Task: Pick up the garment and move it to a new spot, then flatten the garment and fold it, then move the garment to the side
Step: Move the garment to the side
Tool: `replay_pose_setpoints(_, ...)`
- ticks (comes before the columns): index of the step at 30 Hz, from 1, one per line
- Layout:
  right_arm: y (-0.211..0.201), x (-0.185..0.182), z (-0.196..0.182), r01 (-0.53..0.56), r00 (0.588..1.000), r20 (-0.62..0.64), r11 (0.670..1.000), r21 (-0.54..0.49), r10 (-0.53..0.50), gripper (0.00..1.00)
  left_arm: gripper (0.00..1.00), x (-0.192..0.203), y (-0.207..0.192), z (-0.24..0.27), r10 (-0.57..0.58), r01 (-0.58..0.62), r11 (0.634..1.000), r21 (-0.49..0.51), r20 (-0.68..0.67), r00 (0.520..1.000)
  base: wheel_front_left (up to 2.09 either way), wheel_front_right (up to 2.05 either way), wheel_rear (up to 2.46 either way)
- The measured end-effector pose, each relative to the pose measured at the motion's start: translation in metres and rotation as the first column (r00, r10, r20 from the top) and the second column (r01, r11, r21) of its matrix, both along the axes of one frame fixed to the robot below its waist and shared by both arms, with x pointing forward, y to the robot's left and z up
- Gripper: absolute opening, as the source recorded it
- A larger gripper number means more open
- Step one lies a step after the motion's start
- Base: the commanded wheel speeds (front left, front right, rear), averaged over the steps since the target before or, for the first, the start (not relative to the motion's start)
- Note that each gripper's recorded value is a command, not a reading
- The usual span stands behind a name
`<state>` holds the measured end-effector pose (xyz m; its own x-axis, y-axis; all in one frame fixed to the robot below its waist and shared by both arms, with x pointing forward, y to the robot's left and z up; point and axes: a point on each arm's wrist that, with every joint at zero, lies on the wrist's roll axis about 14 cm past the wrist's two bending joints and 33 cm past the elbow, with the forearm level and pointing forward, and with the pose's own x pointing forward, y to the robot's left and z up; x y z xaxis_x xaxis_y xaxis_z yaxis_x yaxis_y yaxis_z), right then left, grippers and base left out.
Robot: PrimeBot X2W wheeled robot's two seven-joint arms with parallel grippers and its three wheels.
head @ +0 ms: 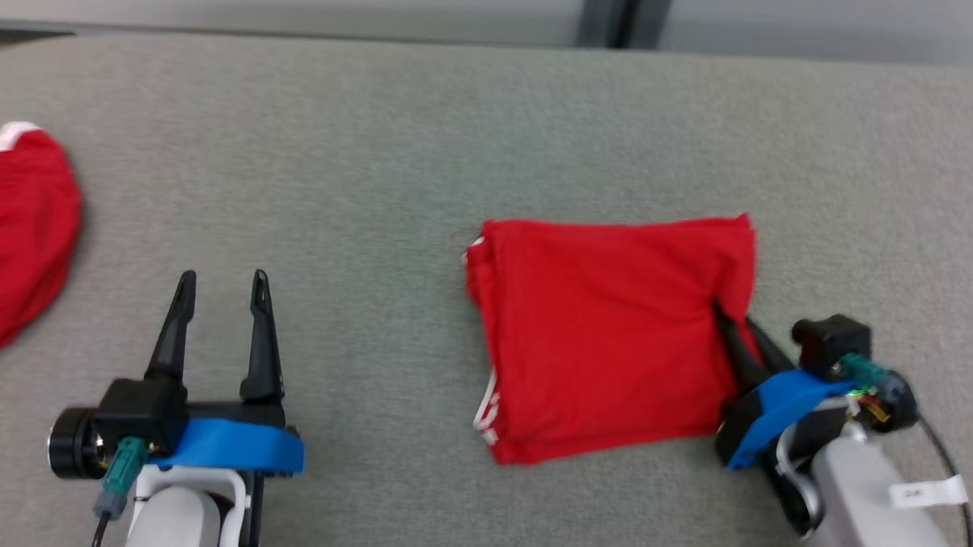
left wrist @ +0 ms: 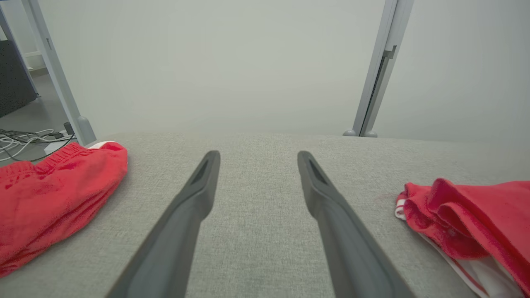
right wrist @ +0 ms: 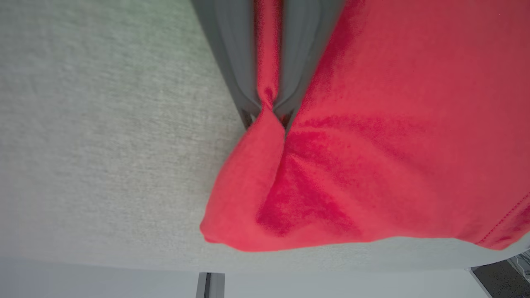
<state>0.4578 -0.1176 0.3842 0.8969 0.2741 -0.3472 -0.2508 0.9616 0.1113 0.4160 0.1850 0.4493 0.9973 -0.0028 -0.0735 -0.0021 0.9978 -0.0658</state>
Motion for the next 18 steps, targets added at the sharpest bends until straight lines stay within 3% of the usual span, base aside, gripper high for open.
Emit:
replay_pose_setpoints(10, -0.136, 0.017, 0.018, 0.217, 0.975, 0.093, 0.962, -0.163, -0.204, 0.0, 1.0, 0.062, -0.051, -0.009, -0.145, 0.146, 0.989, -0.011, 0.046, 0.988, 0.0, 0.0, 0.0)
replay_pose_setpoints(14, -0.162, 0.014, 0.025, 0.27, 0.961, 0.118, 0.945, -0.186, -0.251, 0.0, 1.0, 0.077, -0.06, -0.01, -0.171, 0.172, 0.985, -0.009, 0.067, 0.983, 0.0, 0.0, 0.0)
replay_pose_setpoints(18, -0.163, 0.018, 0.029, 0.264, 0.962, 0.127, 0.944, -0.198, -0.242, 0.0, 1.0, 0.083, -0.064, -0.013, -0.182, 0.183, 0.983, -0.008, 0.071, 0.981, 0.0, 0.0, 0.0)
